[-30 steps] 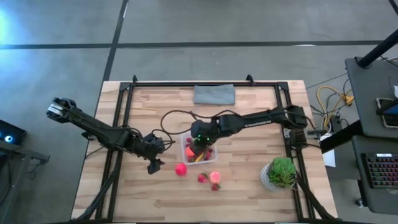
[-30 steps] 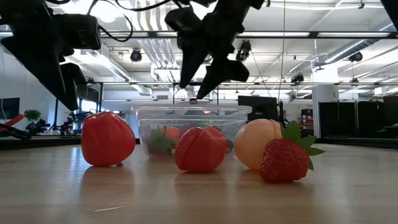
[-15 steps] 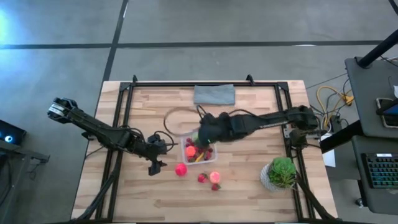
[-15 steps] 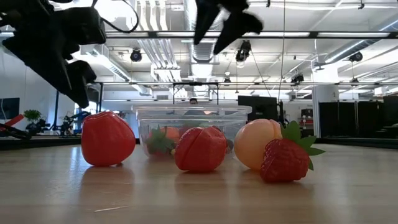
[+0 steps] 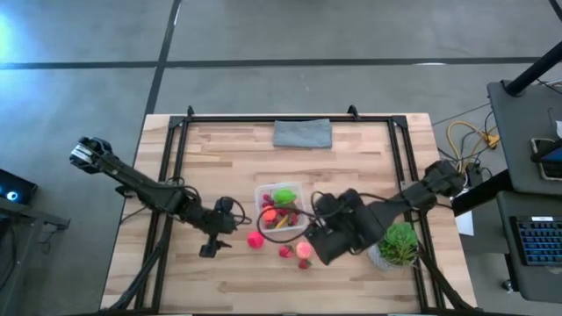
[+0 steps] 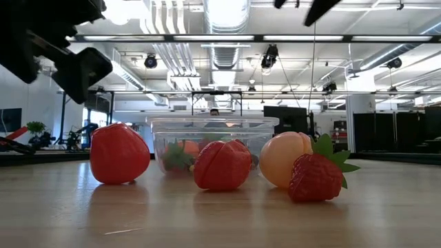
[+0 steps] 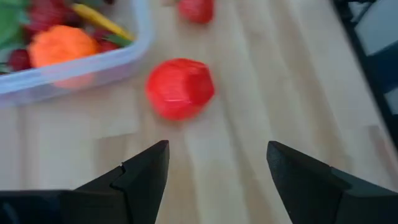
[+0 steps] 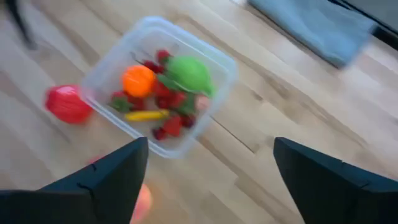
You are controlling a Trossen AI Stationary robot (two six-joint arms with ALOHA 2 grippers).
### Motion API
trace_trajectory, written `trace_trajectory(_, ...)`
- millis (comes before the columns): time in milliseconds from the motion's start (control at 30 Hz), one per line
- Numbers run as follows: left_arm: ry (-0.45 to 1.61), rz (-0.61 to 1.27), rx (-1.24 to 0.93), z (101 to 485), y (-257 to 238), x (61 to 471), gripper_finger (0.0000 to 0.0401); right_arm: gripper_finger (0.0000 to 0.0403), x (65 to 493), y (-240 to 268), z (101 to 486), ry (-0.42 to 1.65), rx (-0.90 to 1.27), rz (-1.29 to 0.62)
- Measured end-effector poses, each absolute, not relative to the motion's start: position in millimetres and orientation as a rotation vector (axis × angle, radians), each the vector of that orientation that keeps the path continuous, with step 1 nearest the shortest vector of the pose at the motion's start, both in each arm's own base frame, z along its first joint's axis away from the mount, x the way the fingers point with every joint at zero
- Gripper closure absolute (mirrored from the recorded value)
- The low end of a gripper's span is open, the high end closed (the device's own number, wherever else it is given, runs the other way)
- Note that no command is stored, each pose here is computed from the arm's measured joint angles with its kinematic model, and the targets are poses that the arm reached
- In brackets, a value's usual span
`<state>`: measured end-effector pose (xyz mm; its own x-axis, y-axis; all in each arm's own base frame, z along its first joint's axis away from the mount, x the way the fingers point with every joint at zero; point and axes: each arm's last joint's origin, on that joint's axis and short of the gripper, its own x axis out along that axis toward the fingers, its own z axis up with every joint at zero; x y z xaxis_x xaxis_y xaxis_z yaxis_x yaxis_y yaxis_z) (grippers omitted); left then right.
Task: Pick and placing Produce into tupperware
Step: Put the red apple into the transparent container
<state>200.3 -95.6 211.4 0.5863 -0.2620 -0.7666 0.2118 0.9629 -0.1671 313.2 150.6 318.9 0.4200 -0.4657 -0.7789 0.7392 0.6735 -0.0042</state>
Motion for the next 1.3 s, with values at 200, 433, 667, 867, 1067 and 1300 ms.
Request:
trace_trajectory(200,0.883,-0.177,-0.327,217,-103,203,0.0115,0.0034,289,160,317,0.907,0.314,-0.869)
trace_trajectory(433,0.721,0.024,-0.300,228,-110,212,0.0101,0.0033,276,173,318,0.974,0.173,-0.782)
trace_trajectory(667,0.718,0.110,-0.336,242,-137,239,0.0123,0.0032,263,191,315,0.980,0.129,-0.725)
trace_trajectory(867,0.995,0.192,-0.049,227,-169,258,0.0127,0.0032,251,201,303,0.976,0.141,-0.742)
trace_trajectory(1067,1.002,0.287,-0.027,210,-192,272,0.0128,0.0032,243,205,291,0.990,0.176,-0.782)
trace_trajectory(1300,0.971,0.303,-0.093,212,-195,276,0.0128,0.0032,242,205,286,0.999,0.195,-0.807)
